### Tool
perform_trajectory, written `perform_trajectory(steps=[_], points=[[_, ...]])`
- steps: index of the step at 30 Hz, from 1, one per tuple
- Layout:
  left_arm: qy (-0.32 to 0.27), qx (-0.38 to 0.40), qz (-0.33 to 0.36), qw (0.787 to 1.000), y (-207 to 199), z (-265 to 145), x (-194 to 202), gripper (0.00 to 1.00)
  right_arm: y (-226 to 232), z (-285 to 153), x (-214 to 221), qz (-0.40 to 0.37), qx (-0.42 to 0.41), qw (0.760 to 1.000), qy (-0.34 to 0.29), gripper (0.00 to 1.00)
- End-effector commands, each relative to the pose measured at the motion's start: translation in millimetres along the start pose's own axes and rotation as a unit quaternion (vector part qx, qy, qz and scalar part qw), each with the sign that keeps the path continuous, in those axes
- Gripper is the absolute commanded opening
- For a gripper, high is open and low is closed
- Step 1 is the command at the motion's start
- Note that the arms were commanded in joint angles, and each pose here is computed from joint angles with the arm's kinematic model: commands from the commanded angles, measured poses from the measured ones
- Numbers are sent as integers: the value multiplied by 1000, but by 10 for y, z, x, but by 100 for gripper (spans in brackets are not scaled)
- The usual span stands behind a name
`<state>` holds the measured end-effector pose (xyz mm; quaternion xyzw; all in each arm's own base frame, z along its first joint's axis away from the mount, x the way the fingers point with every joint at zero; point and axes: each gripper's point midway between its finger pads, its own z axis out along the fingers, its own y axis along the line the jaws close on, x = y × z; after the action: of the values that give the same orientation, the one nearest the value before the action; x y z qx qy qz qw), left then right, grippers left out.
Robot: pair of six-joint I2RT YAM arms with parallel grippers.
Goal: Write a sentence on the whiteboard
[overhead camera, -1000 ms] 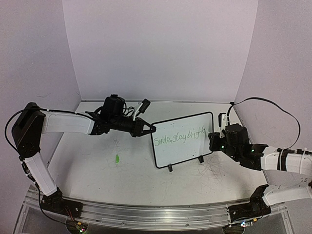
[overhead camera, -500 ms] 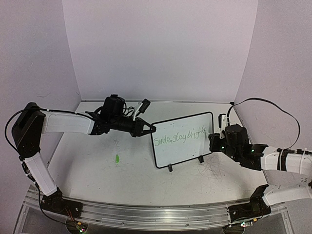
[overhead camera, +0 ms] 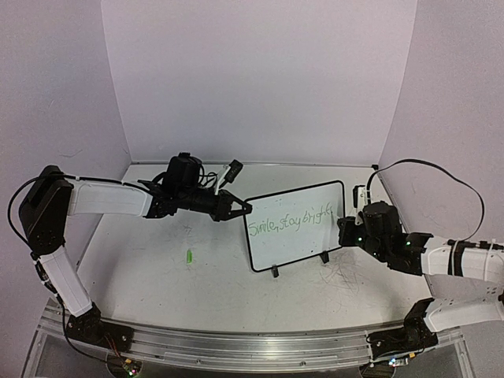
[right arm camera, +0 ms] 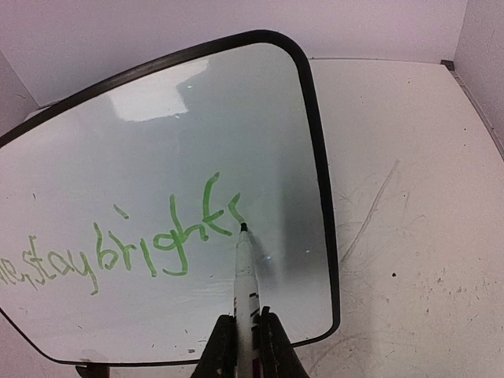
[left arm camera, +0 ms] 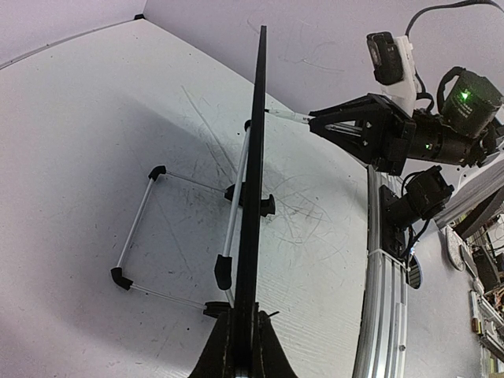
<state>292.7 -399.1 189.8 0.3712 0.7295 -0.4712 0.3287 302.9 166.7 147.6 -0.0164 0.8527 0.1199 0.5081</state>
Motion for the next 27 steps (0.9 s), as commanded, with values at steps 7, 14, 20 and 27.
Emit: perform_trajectory(steps=[7, 14, 20, 27], points=[[-2, 1, 29, 1000, -95, -45, -100, 0, 94, 9, 80, 2, -31, 999, 17, 0], [-2, 1, 28, 1000, -86, -36, -95, 0, 53, -117, -44, 14, -27, 1000, -1, 0], [-2, 0, 28, 1000, -87, -39, -97, 0, -88, -84, 9, 8, 11, 1000, 6, 0], [-2, -2, 29, 1000, -85, -48, -96, 0, -116, -68, -55, 5, 25, 1000, -3, 0]])
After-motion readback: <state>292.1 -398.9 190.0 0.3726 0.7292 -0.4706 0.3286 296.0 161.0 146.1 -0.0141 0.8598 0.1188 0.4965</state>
